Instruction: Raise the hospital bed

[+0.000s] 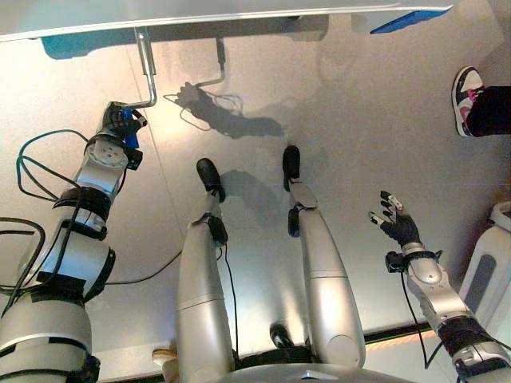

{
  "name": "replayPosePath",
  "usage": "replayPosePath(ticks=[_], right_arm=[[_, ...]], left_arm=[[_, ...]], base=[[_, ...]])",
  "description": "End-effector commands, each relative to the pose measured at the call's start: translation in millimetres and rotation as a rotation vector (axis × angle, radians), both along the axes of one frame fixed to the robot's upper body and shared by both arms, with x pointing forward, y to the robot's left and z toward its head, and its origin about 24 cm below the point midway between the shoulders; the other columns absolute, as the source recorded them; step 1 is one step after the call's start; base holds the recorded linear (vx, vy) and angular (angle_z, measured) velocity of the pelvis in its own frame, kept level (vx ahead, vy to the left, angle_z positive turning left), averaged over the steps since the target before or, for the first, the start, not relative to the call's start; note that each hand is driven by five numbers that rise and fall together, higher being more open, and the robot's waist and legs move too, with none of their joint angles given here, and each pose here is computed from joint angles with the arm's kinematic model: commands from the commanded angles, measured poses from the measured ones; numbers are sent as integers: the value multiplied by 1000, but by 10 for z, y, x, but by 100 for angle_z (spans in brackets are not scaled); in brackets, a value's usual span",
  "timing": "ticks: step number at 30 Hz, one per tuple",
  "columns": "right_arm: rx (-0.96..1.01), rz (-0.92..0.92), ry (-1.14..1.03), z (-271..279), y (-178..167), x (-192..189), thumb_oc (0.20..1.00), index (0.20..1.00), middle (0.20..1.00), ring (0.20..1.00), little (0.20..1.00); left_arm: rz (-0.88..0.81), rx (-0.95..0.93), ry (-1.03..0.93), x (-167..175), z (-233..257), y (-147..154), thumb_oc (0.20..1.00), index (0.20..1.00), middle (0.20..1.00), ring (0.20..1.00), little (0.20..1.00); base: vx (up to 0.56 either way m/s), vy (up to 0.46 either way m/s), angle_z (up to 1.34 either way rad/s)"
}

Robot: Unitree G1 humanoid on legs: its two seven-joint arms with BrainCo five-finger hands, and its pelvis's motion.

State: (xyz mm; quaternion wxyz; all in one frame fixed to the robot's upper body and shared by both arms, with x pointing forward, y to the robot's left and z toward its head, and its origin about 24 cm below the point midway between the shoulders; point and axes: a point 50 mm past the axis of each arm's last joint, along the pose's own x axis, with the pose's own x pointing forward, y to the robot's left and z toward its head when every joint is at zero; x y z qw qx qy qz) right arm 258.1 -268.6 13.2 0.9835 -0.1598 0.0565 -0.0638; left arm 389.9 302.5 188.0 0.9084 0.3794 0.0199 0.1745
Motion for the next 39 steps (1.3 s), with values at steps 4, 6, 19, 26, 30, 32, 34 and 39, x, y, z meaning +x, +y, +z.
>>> replayPosePath(ticks=[4, 6, 19, 26, 30, 32, 34, 39], right_arm=[[25, 16, 10, -79, -17, -221, 1000, 1000, 1000, 1000, 1000], [27, 25, 1, -59, -2, -218, 1000, 1000, 1000, 1000, 1000], [75, 50, -4, -92, 134, -208, 1000, 1000, 1000, 1000, 1000], [80, 35, -34, -36, 135, -148, 1000, 1000, 1000, 1000, 1000], [83, 0, -50, -16, 92, -133, 1000, 1000, 1000, 1000, 1000], [86, -2, -57, -3, 97, -125, 1000, 1000, 1000, 1000, 1000], [87, -16, -73, 26, 99, -94, 1000, 1000, 1000, 1000, 1000], [62, -44, -65, 27, 36, -72, 1000, 1000, 1000, 1000, 1000]], left_arm=[[-24, 111, -24, 90, 172, -149, 200, 200, 200, 200, 200], [-32, 101, -26, 114, 166, -203, 200, 200, 200, 200, 200], [-198, -57, -60, 290, 68, -889, 200, 200, 200, 200, 200], [-414, -276, -131, 308, 61, -1582, 200, 200, 200, 200, 200], [-578, -461, -180, 221, 80, -2040, 200, 200, 200, 200, 200], [-617, -513, -189, 189, 87, -2137, 200, 200, 200, 200, 200], [-746, -656, -195, 69, 91, -2404, 200, 200, 200, 200, 200], [-922, -759, -161, -138, 61, -2759, 200, 200, 200, 200, 200]], base=[[11, -25, -8], [13, -23, -11], [1, -26, -4], [-3, -10, 0], [0, 0, 0], [-15, -13, 7], [-22, -20, 8], [-26, -30, 7]])
